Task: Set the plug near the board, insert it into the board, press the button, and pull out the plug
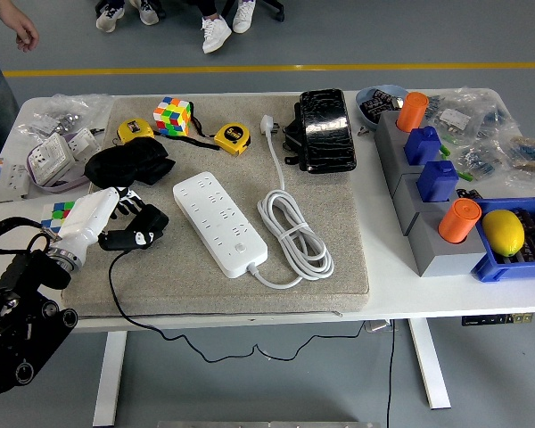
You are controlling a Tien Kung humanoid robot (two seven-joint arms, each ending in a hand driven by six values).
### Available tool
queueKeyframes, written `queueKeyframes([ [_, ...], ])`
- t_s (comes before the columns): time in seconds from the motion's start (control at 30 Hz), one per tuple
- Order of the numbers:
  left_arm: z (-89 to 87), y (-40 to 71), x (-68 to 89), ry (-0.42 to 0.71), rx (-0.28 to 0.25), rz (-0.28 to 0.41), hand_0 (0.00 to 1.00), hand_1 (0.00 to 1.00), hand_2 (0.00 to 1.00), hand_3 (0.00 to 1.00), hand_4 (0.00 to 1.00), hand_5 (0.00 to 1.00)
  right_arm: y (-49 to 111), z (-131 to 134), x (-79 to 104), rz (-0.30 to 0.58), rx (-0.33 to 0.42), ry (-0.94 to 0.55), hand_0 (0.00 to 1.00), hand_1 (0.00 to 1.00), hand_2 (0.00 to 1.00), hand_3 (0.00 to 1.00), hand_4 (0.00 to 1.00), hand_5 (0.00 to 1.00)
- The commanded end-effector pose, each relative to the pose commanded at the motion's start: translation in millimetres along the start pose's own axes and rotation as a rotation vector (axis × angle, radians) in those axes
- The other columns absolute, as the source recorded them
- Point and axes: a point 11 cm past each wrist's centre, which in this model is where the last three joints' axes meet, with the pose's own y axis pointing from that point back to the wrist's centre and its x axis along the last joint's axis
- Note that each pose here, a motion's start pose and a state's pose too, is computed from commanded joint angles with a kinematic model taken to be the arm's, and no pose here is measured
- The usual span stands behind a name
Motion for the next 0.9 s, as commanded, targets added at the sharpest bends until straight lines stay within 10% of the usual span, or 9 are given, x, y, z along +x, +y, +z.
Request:
queueKeyframes([
  [0.33,8.6,3.8,15.3,0.084,-0.042,0.063,0.553,0.686,0.684,0.704,0.998,0.467,0.1,1.1,0.2,0.002,-0.002,-0.004,0.548,0.607,0.545,0.510,0.849,0.372],
  [0.7,5.0,11.2,39.8,0.520,-0.102,0.199,0.427,0.591,0.598,0.662,0.998,0.443,1.0,9.9,-4.7,-0.006,-0.022,-0.005,0.549,0.607,0.546,0.510,0.848,0.372],
  [0.9,-11.6,13.7,52.8,0.774,-0.035,0.254,0.339,0.458,0.519,0.632,0.862,0.336,0.9,9.7,-9.3,-0.014,-0.025,-0.010,0.549,0.608,0.545,0.510,0.848,0.372],
])
